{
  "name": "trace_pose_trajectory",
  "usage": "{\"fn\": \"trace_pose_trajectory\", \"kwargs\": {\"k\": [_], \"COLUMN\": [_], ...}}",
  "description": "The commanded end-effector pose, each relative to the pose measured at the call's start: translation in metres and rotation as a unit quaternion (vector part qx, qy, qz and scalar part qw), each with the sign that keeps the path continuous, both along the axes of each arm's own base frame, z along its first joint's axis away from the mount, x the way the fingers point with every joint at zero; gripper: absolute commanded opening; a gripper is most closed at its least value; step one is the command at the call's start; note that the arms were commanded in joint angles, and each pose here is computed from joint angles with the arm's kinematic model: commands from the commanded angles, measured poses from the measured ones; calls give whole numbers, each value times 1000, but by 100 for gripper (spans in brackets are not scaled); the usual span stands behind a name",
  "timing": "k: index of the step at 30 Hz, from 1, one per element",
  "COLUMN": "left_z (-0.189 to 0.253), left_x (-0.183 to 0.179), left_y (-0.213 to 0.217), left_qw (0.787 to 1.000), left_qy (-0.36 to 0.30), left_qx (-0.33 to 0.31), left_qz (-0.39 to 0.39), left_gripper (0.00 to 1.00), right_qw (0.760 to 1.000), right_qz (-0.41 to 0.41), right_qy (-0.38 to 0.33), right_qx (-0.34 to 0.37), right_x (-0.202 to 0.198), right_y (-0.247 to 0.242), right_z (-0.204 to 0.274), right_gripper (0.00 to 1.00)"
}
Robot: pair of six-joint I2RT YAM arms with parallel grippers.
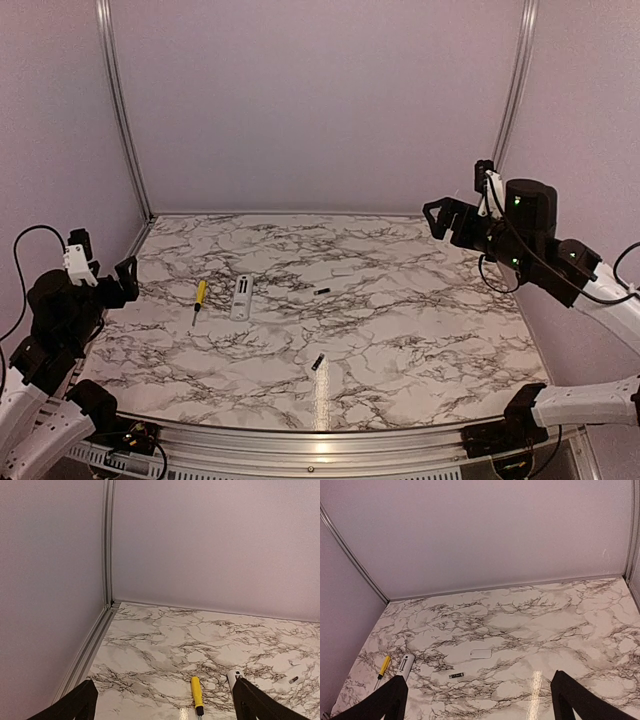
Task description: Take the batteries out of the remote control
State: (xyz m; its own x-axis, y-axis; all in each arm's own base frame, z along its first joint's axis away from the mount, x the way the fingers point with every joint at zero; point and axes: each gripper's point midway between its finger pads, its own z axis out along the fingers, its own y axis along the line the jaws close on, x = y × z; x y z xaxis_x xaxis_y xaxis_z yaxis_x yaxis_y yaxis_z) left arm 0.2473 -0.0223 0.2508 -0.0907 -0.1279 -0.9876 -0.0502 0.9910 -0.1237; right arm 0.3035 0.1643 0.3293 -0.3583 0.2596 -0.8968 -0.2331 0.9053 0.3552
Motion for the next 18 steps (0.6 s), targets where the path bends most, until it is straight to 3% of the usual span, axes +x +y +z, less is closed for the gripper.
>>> {"fn": "trace_pose_trajectory", "kwargs": {"k": [1,18], "left_z": [-8,-18], "left_x": [-3,2], "left_y": [4,-4], "left_qw": [1000,1000], "left_qy": [1,24], "left_qx": [-1,10], "left_qz": [7,-9], "left_gripper": [99,99], "right_qw": [1000,999], "right_qz": [-13,7], "right_qy": [-5,-13], "right_qx": [17,29], "right_x": [0,-2], "right_y": [-6,2], "right_z": [6,11], "right_gripper": [98,99]}}
